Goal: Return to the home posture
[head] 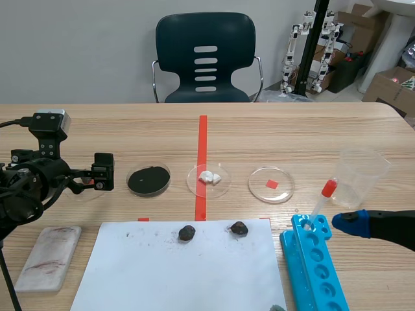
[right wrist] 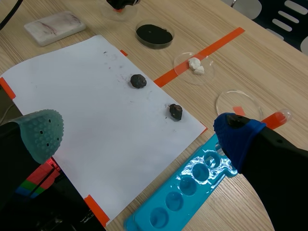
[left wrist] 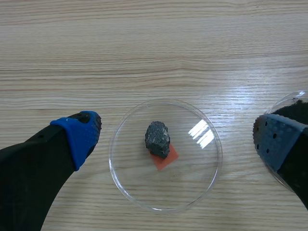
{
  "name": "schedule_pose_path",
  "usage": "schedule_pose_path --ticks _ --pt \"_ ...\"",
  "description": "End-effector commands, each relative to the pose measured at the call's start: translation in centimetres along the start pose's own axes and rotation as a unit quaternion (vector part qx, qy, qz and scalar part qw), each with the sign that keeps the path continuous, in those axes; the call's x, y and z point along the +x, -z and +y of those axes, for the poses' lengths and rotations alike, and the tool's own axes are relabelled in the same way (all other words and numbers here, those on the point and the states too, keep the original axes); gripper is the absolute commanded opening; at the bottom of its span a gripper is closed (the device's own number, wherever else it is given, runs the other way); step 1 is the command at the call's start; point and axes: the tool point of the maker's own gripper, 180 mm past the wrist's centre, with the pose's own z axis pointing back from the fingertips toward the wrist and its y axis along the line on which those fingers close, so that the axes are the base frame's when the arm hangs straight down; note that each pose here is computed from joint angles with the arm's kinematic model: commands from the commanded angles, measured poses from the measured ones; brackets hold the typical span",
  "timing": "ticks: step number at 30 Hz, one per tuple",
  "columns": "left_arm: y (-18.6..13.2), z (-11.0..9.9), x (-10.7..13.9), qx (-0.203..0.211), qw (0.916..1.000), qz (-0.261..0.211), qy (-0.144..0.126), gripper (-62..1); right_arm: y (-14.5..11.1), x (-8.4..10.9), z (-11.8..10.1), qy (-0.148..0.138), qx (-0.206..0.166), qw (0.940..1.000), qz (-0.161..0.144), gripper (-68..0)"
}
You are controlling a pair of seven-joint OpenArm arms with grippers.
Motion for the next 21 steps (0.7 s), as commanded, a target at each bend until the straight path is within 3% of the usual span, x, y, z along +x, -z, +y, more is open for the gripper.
schedule_pose_path --ticks 1,13,21 --pt "0.1 0.5 1.3 0.004 0.9998 -0.019 0.004 1.4 0.0 0.7 -0.3 -0.002 -0.002 0.9999 -0.014 0.4" --pt "0.0 0.5 1.1 0.004 0.9999 -0.014 0.007 1.4 0.0 0.7 -0.3 -0.002 -0.002 0.9999 -0.014 0.4" --pt "-1.2 -0.4 1.5 -0.005 0.9986 -0.040 0.034 1.4 0.0 0.7 -0.3 -0.002 -0.002 0.9999 -0.014 0.4"
